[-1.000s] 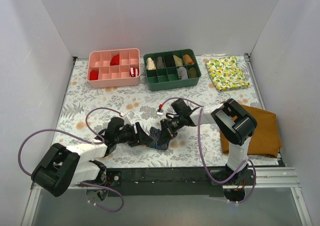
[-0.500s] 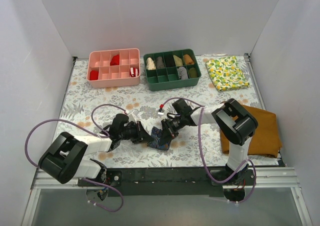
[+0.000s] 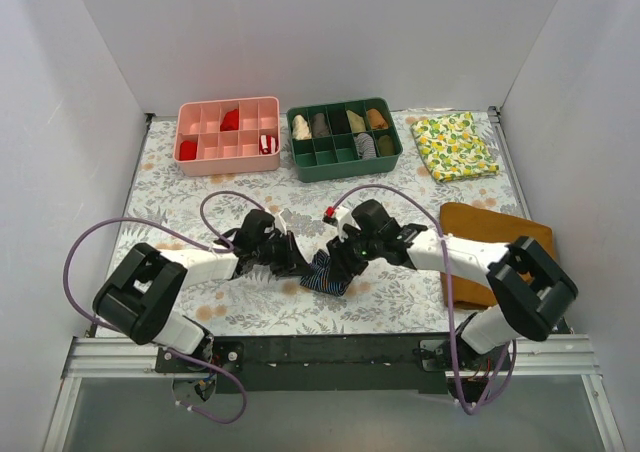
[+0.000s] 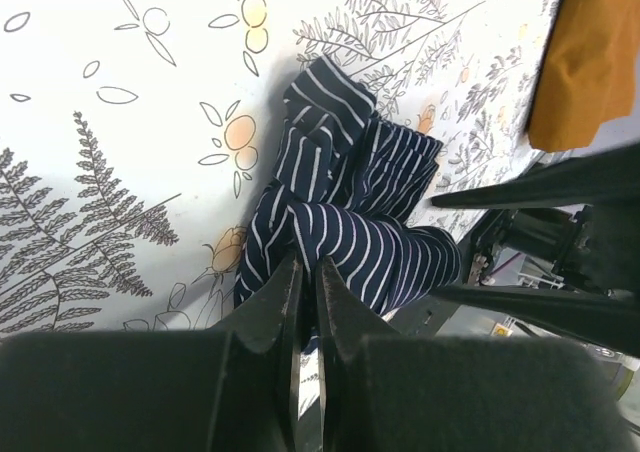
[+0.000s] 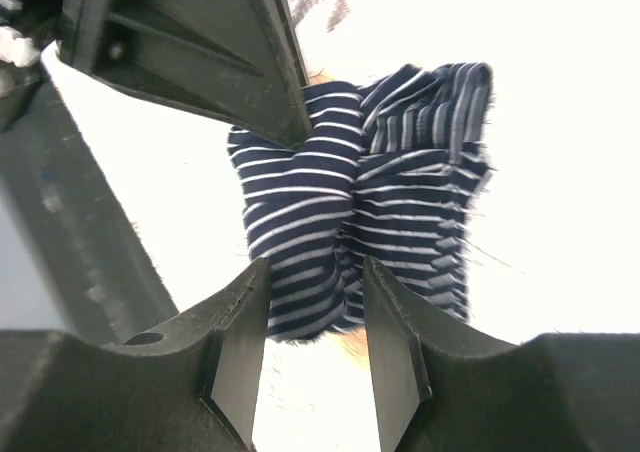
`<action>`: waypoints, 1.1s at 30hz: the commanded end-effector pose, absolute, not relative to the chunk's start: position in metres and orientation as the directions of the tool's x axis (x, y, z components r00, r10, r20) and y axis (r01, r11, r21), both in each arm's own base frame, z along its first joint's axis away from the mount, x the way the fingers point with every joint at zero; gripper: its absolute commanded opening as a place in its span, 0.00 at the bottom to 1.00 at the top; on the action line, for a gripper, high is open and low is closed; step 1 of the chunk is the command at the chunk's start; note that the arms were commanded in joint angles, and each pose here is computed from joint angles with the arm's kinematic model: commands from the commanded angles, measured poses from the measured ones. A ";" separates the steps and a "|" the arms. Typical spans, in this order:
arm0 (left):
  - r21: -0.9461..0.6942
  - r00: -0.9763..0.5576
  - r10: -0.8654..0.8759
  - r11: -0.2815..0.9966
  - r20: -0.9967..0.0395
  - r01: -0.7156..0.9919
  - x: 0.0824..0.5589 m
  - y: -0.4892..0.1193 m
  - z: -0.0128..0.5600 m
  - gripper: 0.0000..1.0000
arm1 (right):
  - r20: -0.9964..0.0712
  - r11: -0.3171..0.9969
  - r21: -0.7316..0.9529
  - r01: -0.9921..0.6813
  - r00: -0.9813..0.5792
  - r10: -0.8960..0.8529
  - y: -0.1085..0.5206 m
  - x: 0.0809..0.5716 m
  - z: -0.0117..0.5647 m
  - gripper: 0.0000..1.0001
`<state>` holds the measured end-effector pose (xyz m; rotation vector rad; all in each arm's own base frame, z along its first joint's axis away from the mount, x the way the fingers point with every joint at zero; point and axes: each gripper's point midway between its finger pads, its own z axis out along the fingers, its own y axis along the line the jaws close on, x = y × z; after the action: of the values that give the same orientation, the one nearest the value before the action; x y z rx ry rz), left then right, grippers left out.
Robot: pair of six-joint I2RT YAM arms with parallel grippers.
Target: Roll the underwear
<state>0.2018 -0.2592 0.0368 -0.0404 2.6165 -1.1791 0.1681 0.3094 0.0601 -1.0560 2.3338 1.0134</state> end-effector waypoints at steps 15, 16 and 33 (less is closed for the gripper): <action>-0.591 -0.997 -0.014 0.806 -0.076 0.034 0.205 -0.257 0.027 0.00 | -0.650 0.416 -0.115 -0.902 -0.248 -0.718 0.318 0.157 0.077 0.50; -0.583 -0.998 -0.005 0.812 -0.059 0.030 0.202 -0.255 0.025 0.00 | -0.649 0.402 -0.126 -0.907 -0.231 -0.725 0.322 0.154 0.077 0.51; -0.587 -0.999 0.023 0.809 -0.030 0.036 0.200 -0.259 0.022 0.00 | -0.501 0.382 -0.240 -0.893 -0.223 -0.836 0.294 0.146 0.016 0.51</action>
<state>0.2113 -0.2674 0.0344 0.0193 2.8987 -1.0318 0.1553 0.3116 0.0385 -1.4534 2.0333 0.1711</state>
